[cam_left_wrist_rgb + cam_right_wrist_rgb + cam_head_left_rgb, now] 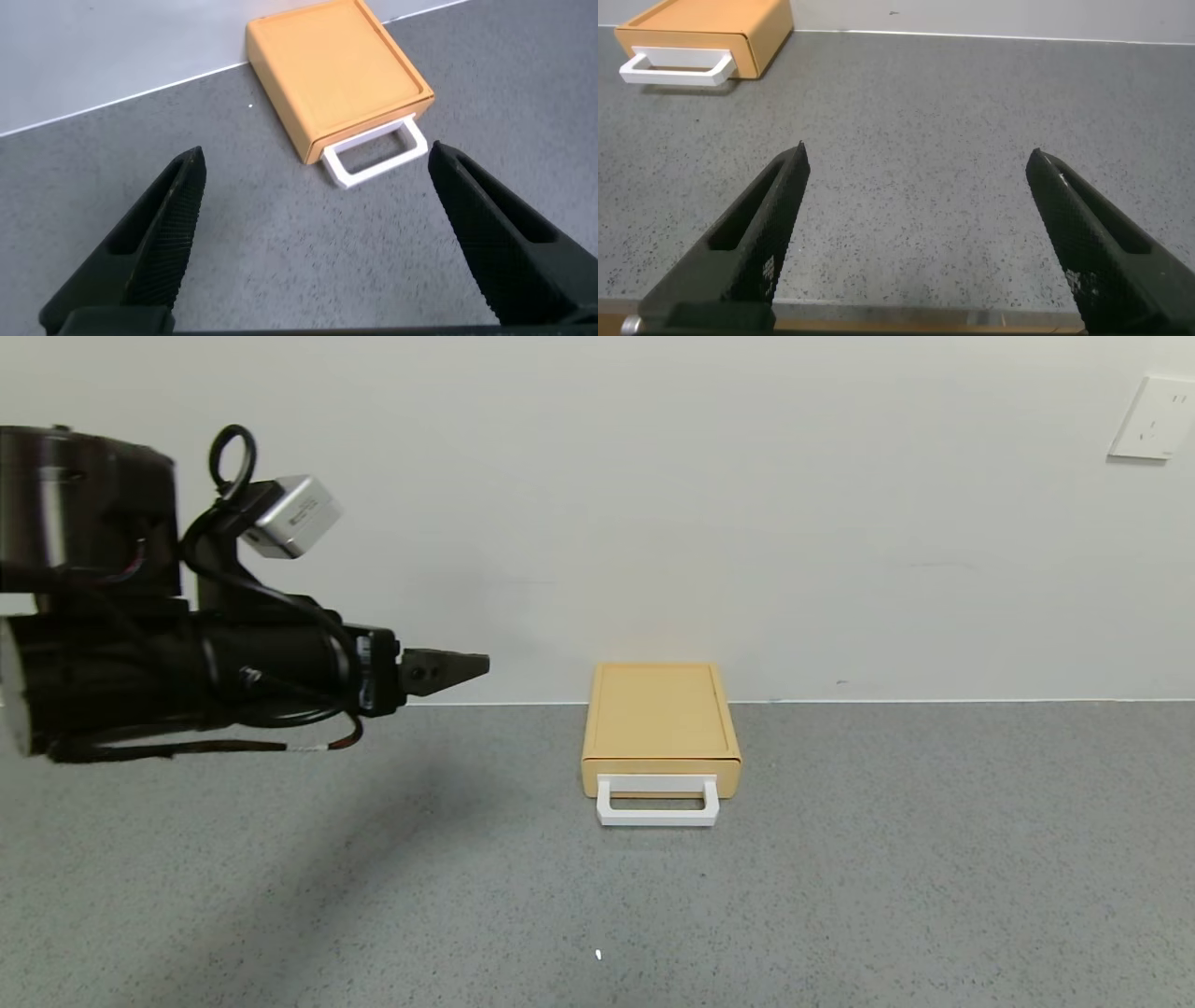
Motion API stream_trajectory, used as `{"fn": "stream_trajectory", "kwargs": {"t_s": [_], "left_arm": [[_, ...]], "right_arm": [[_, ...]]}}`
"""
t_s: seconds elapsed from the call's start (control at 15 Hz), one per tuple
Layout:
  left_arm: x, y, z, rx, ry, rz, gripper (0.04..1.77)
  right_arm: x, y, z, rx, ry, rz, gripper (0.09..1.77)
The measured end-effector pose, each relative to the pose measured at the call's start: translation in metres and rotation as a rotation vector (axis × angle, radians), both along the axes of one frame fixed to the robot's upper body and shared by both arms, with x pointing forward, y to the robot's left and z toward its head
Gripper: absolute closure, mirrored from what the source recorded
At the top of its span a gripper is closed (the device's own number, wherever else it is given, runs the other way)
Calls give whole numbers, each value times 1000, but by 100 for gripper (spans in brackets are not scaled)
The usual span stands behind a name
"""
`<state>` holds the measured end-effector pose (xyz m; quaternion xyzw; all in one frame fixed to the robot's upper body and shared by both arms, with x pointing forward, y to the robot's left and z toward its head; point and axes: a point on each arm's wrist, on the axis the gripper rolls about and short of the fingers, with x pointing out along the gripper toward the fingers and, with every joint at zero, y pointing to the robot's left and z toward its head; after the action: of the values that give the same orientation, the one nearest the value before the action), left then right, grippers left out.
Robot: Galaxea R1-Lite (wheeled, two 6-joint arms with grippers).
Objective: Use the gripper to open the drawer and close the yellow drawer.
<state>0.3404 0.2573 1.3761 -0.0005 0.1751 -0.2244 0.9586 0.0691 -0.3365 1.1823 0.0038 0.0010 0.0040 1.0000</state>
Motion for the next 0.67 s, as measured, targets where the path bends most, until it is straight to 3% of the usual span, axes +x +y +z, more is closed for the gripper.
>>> {"fn": "stream_trajectory", "kwargs": {"t_s": [0.27,0.67], "left_arm": [[-68,25,-5,55,-88,1,9],[-176,56,-12,75,-192,111,9]], "right_arm": [[0,0,0,0,0,0,15],[0,0,0,0,0,0,15]]}}
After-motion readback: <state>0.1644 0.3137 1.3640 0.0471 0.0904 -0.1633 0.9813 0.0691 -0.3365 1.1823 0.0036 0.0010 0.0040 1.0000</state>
